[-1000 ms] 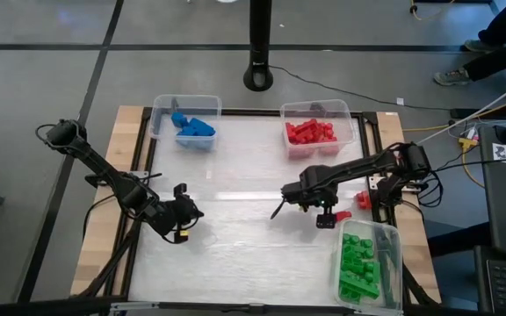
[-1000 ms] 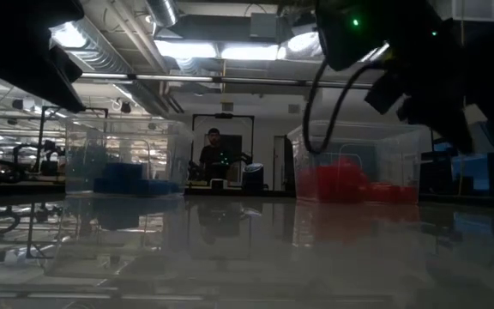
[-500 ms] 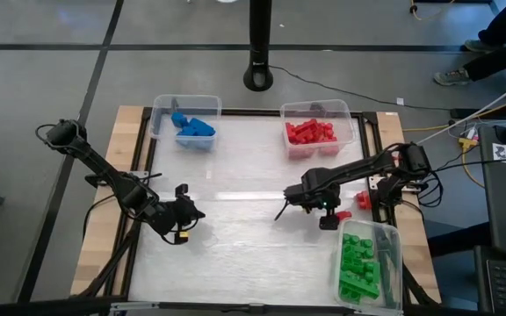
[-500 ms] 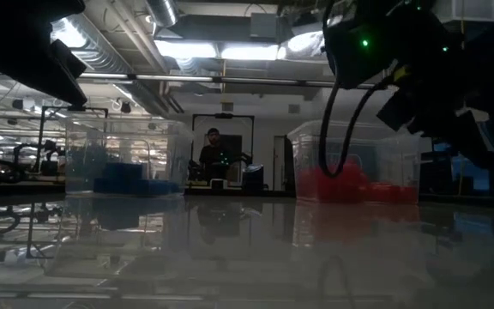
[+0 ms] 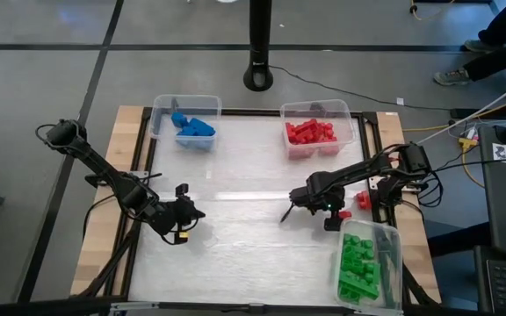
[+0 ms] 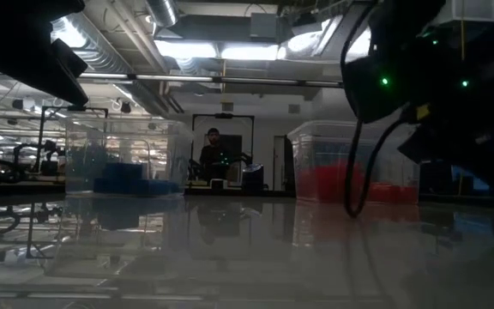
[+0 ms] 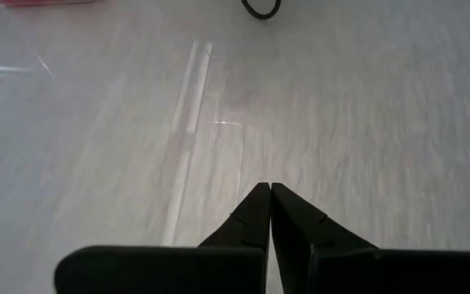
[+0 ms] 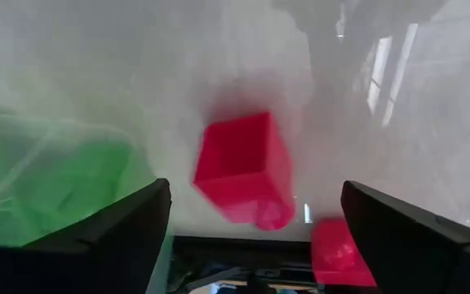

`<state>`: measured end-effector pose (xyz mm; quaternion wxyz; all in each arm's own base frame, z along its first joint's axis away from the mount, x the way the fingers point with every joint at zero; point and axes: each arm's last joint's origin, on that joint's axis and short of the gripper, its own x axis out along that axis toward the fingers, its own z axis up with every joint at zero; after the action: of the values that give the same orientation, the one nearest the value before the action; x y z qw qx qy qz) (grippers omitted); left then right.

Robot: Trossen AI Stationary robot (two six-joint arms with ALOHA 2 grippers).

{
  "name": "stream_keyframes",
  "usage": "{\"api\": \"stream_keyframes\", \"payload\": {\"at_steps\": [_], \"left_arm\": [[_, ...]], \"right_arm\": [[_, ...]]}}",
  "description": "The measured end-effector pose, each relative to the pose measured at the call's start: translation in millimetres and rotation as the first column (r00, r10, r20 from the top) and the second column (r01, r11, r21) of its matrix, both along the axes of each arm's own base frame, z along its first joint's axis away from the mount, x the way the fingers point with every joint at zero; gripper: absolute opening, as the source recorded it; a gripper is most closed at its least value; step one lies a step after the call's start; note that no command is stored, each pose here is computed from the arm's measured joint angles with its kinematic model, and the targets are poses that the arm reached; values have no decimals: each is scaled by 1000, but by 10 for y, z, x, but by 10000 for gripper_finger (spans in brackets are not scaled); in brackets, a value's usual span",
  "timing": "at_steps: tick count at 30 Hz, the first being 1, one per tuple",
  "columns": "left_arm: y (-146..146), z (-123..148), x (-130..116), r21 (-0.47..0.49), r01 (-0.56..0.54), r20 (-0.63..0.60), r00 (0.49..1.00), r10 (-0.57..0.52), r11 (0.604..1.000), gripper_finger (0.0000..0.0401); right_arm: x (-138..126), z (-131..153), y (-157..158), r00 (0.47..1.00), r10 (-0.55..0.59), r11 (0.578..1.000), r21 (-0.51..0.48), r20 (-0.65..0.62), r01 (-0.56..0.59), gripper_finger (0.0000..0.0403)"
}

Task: Sort blocks
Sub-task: Put the red game piece into the top right transparent bin

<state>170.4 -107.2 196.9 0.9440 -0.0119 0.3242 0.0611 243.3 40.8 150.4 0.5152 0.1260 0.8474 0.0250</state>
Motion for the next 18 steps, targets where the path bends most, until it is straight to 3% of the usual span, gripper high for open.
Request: {"api": "stream_keyframes", "payload": {"at_steps": [11, 18], "left_arm": [[1, 1, 1, 8, 1, 2, 1000, -1, 1000, 4], [1, 2, 1, 7, 0, 3, 1000, -1, 1000, 4]], "right_arm": [[-45, -179, -32, 997, 49, 996, -73, 66, -44, 348], [-47, -182, -56, 993, 100, 985, -145, 70, -89, 264]]}}
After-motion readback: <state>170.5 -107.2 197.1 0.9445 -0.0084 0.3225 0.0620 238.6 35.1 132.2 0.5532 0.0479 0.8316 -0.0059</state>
